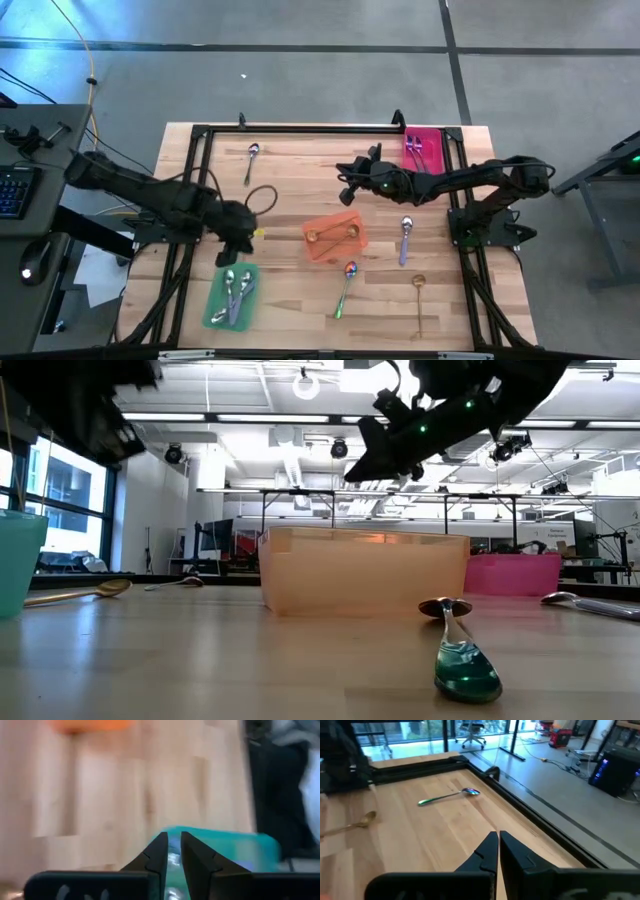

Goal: Sort silverware by color (type)
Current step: Put the top gold spoon into the orange bin

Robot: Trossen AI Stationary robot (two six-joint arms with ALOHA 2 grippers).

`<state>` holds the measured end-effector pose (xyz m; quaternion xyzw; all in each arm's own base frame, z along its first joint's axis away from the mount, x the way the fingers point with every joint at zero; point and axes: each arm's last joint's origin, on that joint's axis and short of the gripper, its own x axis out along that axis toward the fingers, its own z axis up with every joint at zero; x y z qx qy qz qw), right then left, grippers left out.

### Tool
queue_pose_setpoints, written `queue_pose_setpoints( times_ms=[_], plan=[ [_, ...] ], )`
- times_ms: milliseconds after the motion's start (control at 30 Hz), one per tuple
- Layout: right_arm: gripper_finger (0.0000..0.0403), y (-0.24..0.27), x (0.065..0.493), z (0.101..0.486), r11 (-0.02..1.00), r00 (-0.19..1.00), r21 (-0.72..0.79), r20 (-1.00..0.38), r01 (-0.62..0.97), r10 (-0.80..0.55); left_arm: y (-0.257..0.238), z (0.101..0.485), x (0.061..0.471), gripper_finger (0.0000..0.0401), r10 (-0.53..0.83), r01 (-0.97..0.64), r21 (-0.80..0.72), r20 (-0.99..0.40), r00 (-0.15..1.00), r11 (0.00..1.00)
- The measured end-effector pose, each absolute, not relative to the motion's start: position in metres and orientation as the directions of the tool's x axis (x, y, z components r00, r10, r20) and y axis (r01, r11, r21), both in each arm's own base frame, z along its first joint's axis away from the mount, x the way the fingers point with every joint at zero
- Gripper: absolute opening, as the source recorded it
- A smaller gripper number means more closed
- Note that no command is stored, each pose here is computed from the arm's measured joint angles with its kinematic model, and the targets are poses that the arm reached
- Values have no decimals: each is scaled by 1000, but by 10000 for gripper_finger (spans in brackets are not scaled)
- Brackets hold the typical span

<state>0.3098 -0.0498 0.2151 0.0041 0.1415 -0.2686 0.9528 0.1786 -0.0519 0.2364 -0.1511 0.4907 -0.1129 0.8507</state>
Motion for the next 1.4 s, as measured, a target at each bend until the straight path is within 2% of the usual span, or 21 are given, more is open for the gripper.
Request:
queue_pose_setpoints(
  times_ms=[100,200,300,433,567,767,900,1167,1400],
  plan=[
    [0,-49,310,214,867,822,-78,-285,493,-493,-34,221,175,26,-234,-133,-336,-842,486,933],
    [0,-49,309,212,866,816,-71,-304,496,-492,-16,205,171,20,-139,-326,-310,-879,456,893],
    [0,-49,308,211,858,807,-69,-307,509,-504,-2,188,167,24,-78,-453,-277,-908,411,847],
    [0,-48,308,210,858,805,-70,-314,508,-503,11,174,164,47,-37,-553,-245,-932,360,796],
    [0,-48,308,210,858,806,-69,-314,508,-502,19,170,166,87,7,-636,-221,-942,335,740],
    [0,-48,308,209,858,803,-74,-322,507,-502,17,163,168,150,-106,-661,-281,-951,292,696],
    [0,-48,308,209,859,801,-77,-326,506,-502,13,157,170,166,-123,-659,-259,-961,246,707],
    [0,-48,307,208,859,799,-81,-333,506,-501,11,139,176,147,-110,-667,-172,-985,134,725],
    [0,-48,307,208,859,798,-81,-333,506,-501,13,131,180,105,-74,-548,-114,-993,95,828]
  ],
)
